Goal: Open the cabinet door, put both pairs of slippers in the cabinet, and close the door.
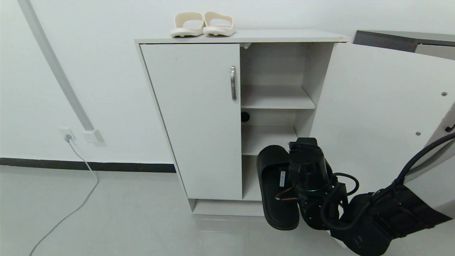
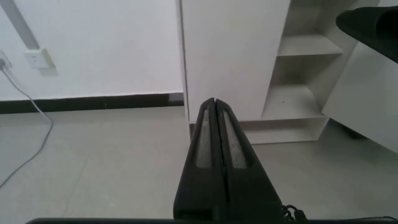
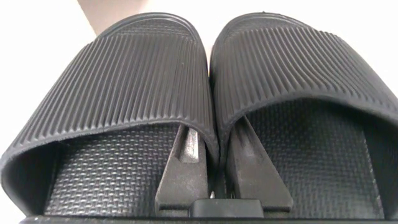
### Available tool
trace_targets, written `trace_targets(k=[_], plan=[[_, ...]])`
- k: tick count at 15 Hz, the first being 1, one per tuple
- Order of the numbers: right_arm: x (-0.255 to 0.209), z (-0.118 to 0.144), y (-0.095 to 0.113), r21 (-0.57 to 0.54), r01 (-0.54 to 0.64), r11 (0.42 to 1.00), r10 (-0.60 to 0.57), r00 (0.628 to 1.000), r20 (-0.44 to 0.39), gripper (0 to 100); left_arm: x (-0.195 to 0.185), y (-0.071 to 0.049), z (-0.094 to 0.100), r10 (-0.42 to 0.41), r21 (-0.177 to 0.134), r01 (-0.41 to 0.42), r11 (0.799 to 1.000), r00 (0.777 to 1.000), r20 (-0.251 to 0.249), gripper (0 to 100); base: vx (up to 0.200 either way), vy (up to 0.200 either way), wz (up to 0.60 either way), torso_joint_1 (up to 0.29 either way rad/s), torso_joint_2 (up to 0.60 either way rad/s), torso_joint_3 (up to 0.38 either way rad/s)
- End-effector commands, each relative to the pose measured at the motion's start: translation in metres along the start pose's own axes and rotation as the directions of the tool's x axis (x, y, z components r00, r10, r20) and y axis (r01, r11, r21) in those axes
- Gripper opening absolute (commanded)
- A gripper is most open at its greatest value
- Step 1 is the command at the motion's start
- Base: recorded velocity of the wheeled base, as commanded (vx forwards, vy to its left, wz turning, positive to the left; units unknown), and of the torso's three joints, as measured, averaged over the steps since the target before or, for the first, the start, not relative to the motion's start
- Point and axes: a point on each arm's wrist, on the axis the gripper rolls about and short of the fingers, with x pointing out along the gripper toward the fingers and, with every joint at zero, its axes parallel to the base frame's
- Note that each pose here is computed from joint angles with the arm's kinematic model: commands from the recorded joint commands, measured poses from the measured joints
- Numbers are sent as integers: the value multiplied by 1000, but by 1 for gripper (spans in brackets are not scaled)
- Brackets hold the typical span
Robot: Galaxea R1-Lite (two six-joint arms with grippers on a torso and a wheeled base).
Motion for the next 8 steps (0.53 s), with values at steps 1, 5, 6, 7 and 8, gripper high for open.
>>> trace_targets(k=[1,5,6,7,8], plan=[[2,-6,1,-15,-10,1000,10,1000,-16,0,0,0,0,1,1,-1,1000,1000,-2,0,0,0,0,0,0,0],[9,-22,14,-33,-65,997,63,997,-41,0,0,0,0,1,1,-1,1000,1000,-3,0,0,0,0,0,0,0],[12,-27,18,-36,-70,997,68,997,-45,0,0,0,0,1,1,-1,1000,1000,-2,0,0,0,0,0,0,0],[15,-31,23,-34,-79,996,77,996,-46,0,0,0,0,1,1,-1,1000,1000,-2,0,0,0,0,0,0,0],[16,-32,23,-34,-80,996,79,996,-46,0,0,0,0,1,1,-1,1000,1000,-3,0,0,0,0,0,0,0]])
